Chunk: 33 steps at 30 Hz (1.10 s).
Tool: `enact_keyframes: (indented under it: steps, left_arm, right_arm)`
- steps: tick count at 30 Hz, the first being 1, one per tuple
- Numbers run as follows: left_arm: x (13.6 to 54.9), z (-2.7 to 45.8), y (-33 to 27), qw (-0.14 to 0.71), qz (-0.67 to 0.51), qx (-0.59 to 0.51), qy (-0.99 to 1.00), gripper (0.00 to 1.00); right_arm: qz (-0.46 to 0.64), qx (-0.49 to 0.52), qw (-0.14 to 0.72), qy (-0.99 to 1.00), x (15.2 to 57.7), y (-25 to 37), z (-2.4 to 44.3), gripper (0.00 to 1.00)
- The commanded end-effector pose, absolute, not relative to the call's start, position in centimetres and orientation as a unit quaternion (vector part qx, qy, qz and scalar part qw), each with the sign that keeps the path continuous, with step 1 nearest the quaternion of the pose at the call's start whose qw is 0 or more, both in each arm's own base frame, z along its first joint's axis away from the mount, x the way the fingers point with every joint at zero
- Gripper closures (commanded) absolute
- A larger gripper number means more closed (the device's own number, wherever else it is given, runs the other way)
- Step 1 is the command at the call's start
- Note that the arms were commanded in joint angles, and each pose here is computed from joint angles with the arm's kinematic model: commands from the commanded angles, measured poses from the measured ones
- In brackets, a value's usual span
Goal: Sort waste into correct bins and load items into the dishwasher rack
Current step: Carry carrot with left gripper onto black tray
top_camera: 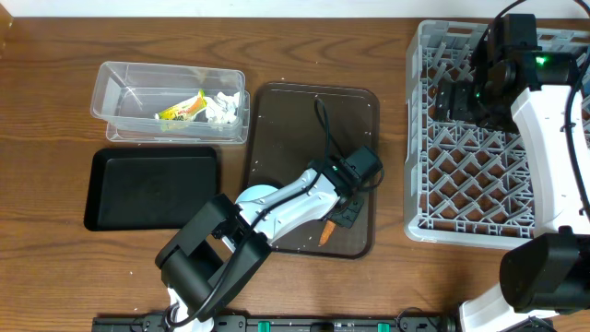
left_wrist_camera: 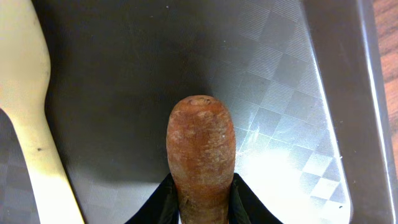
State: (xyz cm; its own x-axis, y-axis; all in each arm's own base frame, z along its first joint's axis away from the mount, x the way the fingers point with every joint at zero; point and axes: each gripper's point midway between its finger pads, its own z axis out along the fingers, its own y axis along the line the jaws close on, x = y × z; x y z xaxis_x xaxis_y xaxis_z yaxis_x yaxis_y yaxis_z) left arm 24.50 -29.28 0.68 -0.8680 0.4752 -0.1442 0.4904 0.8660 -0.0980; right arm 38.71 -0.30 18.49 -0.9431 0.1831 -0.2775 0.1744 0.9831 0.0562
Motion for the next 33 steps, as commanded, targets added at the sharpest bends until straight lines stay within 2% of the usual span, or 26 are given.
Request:
enact_keyframes:
  steps: [1, 2, 7, 16, 25, 29, 33]
  left_arm:
    - [25.0, 0.2, -29.2, 0.061, -0.056, 0.251, 0.964, 0.81]
    - [25.0, 0.2, -29.2, 0.062, -0.056, 0.251, 0.964, 0.86]
    - [25.9, 0.9, -28.7, 0.081, -0.038, 0.247, 0.965, 0.94]
    - [30.5, 9.6, -24.3, 0.179, -0.019, 0.182, 0.967, 0.94]
    - [32.8, 18.1, -11.4, 0.237, -0.013, 0.016, 0.971, 0.94]
    - [32.5, 19.1, -4.6, 0.233, 0.008, -0.085, 0.969, 0.94]
    - [31.4, 18.3, 1.4, 0.205, 0.024, -0.219, 0.954, 0.94]
  right_arm:
    - [0.013, 0.103, 0.140, 0.985, 38.6, -0.8, 18.4, 0.01]
    - [0.013, 0.103, 0.140, 0.985, 38.6, -0.8, 18.4, 0.01]
    - [0.013, 0.102, 0.140, 0.985, 38.6, -0.9, 18.4, 0.01]
    - [0.012, 0.102, 0.142, 0.985, 38.7, -1.1, 18.4, 0.01]
    - [0.047, 0.084, 0.155, 0.983, 39.5, 1.0, 18.7, 0.01]
    - [0.057, 0.064, 0.162, 0.983, 39.8, 2.8, 18.8, 0.01]
    - [0.063, 0.037, 0.173, 0.982, 40.2, 5.0, 19.1, 0.01]
